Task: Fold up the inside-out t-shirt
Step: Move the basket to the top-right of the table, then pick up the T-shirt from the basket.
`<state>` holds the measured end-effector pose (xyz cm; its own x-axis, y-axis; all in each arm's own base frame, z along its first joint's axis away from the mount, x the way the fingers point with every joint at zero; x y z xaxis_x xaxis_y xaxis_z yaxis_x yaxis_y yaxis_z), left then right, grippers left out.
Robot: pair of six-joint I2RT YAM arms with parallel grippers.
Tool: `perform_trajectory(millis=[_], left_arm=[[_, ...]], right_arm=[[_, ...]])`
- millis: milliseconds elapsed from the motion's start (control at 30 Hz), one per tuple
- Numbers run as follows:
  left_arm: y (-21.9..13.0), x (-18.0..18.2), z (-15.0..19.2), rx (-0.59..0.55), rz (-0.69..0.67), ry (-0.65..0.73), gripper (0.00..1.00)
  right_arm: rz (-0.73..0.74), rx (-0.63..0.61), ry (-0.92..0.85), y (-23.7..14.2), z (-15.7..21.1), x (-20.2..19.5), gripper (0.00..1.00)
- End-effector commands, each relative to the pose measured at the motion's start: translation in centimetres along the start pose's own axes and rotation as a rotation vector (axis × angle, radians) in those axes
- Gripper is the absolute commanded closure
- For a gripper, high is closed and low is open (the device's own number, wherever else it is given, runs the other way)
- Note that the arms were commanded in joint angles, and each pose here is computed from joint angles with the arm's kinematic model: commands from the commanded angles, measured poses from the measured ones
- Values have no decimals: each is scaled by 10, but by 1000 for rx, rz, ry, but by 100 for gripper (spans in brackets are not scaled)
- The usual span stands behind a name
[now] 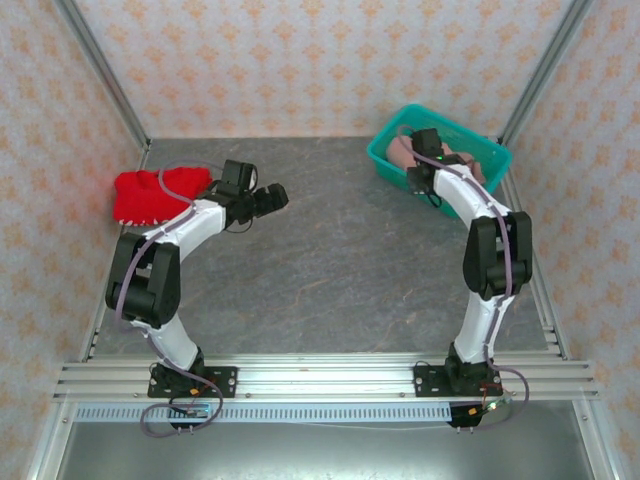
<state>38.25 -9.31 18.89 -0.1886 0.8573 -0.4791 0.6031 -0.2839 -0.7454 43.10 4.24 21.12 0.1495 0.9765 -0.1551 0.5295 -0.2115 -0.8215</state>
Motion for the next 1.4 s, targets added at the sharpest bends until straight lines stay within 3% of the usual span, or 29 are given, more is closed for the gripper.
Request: perform_trajectory(millis=[0, 167, 267, 300, 367, 600, 700, 833, 900, 933, 1000, 1033, 1167, 1267, 1367], left_arm=[[-9, -2, 3, -21, -32, 49, 10], [-8, -5, 9, -6, -23, 59, 10], [-9, -7, 10, -9, -20, 65, 10], [-9, -8, 11, -8, -19, 68, 10], [-8, -8, 13, -7, -20, 69, 10], [-10, -6, 19, 3, -21, 74, 9], [-13, -6, 20, 1, -21, 79, 9], [-19, -8, 21, 1, -13, 82, 9], [-22, -8, 23, 3, -7, 82, 9], [-25, -8, 23, 1, -6, 83, 9], [-32, -8, 25, -4, -4, 84, 9], [-36, -7, 26, -11, -3, 85, 9], [-53, -5, 30, -47, -6, 85, 9], [-65, -1, 33, -82, -20, 84, 9], [-77, 3, 35, -126, -52, 84, 9]], right_arm=[[56, 60, 91, 8, 12, -29, 72], [-105, -42, 140, -15, 2, -35, 65], [-192, -134, 258, -25, -17, -44, 43], [-183, -147, 291, -21, -22, -45, 33], [-130, -151, 323, -10, -35, -47, 24], [2, -54, 360, 47, -65, -41, 7], [20, 0, 378, 69, -72, -36, 5], [5, 47, 411, 97, -80, -27, 14], [-14, 57, 413, 103, -88, -25, 38], [-26, 49, 409, 99, -94, -25, 56], [-66, -9, 398, 72, -113, -29, 86], [-86, -61, 402, 50, -123, -32, 96], [-239, -328, 425, -64, -145, -37, 100], [-382, -508, 398, -146, -134, -23, 100], [-489, -604, 327, -208, -114, 2, 100]])
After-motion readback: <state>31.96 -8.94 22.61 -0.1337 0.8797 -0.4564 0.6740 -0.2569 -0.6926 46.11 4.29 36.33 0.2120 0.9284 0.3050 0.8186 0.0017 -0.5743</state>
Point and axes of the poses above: each hand's point on the last joint's axis, 136 mm out from that joint toward the fingers, its own y axis out along the fingers, its own x axis along the line the jaws close on, z = x × y, the point moved 10 cm from there along -y, back along the fingers, and after that the axes turned 1 degree about -y, right-handed, at the moved point
